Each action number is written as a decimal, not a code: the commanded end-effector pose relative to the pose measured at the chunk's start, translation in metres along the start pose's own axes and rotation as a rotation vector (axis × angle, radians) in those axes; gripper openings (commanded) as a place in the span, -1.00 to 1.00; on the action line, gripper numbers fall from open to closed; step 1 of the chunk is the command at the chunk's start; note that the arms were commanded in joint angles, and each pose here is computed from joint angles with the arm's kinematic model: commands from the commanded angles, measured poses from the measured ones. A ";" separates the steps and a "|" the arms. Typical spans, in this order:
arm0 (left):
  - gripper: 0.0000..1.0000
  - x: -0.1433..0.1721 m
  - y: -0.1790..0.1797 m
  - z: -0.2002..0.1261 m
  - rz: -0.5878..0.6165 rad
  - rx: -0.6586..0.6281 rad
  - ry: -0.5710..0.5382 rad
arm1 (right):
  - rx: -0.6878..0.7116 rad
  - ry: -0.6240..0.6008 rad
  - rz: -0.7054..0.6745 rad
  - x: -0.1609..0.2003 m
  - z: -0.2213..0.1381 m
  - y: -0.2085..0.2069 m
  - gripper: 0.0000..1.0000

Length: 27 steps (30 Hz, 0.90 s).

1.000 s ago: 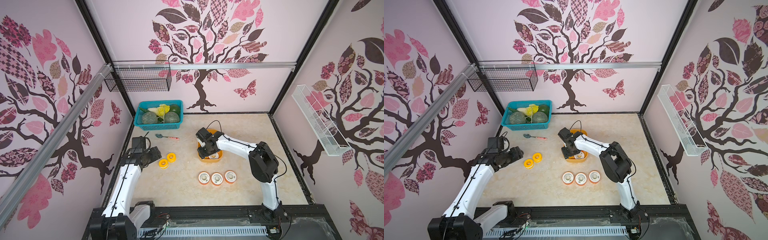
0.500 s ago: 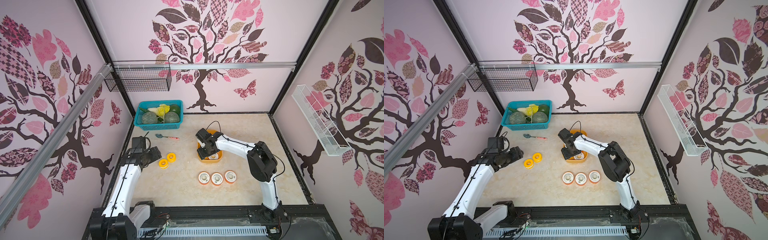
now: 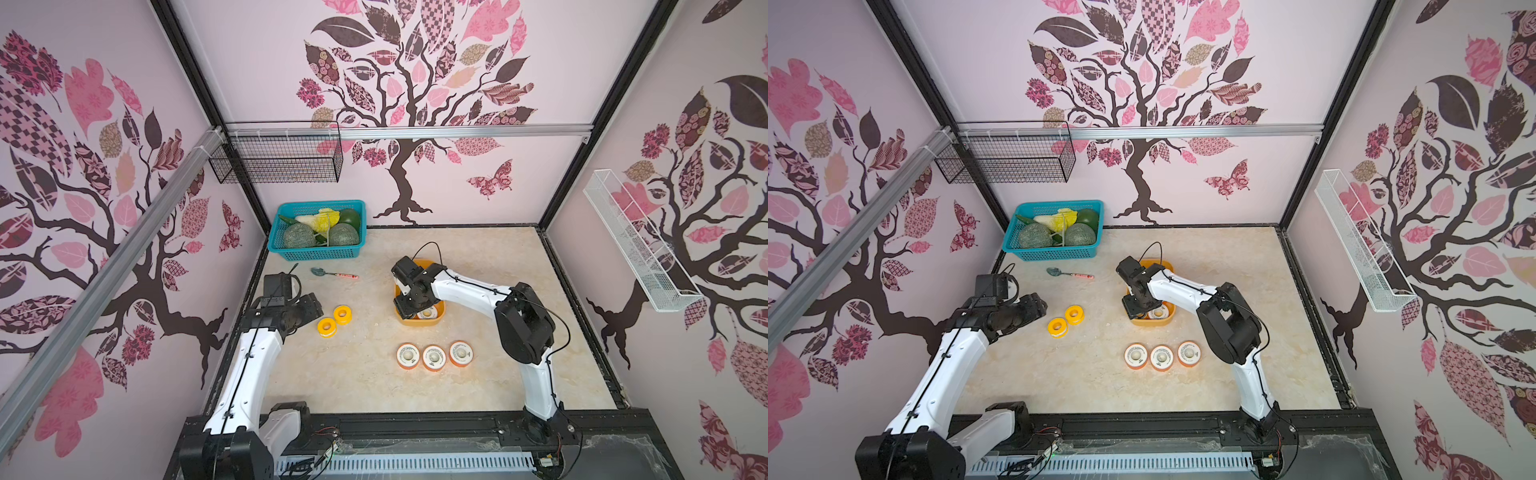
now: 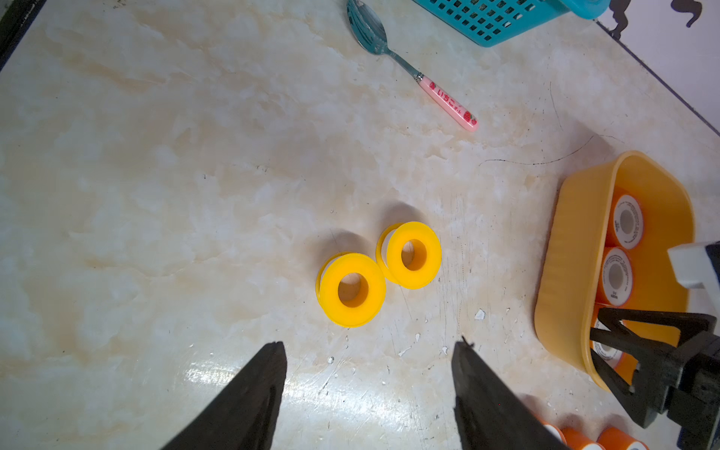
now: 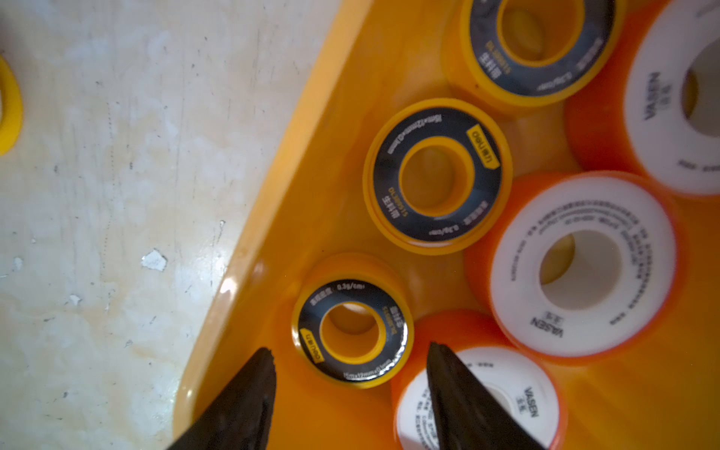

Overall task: Put the sealing tape into the storage box
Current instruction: Place the sealing tape in the storage box, then pick up the sealing tape at the center of the board.

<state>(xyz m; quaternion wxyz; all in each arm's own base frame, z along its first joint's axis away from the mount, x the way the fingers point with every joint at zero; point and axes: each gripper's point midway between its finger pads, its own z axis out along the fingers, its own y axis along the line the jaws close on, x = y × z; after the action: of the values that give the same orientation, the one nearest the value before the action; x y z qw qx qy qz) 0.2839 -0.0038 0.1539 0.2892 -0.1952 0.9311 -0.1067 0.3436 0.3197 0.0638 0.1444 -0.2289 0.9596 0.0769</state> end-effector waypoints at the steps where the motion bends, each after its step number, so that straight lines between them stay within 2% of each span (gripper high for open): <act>1: 0.45 0.002 0.000 0.003 0.007 0.012 0.009 | -0.068 -0.105 0.040 -0.020 -0.043 0.000 0.32; 10: 0.46 0.007 0.000 0.010 0.010 0.016 0.042 | -0.157 -0.208 0.209 -0.027 -0.088 -0.052 0.32; 19: 0.46 0.019 -0.006 0.022 0.027 0.029 0.120 | -0.216 -0.247 0.417 -0.007 -0.097 -0.117 0.32; 27: 0.46 0.038 -0.027 0.026 0.154 0.022 0.174 | -0.211 -0.260 0.511 0.020 -0.100 -0.155 0.32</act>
<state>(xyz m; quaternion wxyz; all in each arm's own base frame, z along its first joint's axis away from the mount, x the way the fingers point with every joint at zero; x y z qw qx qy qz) 0.2822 -0.0383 0.1256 0.2289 -0.1355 0.9564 -0.1202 0.3716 0.1564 0.1181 0.1896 0.0141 0.9583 0.2135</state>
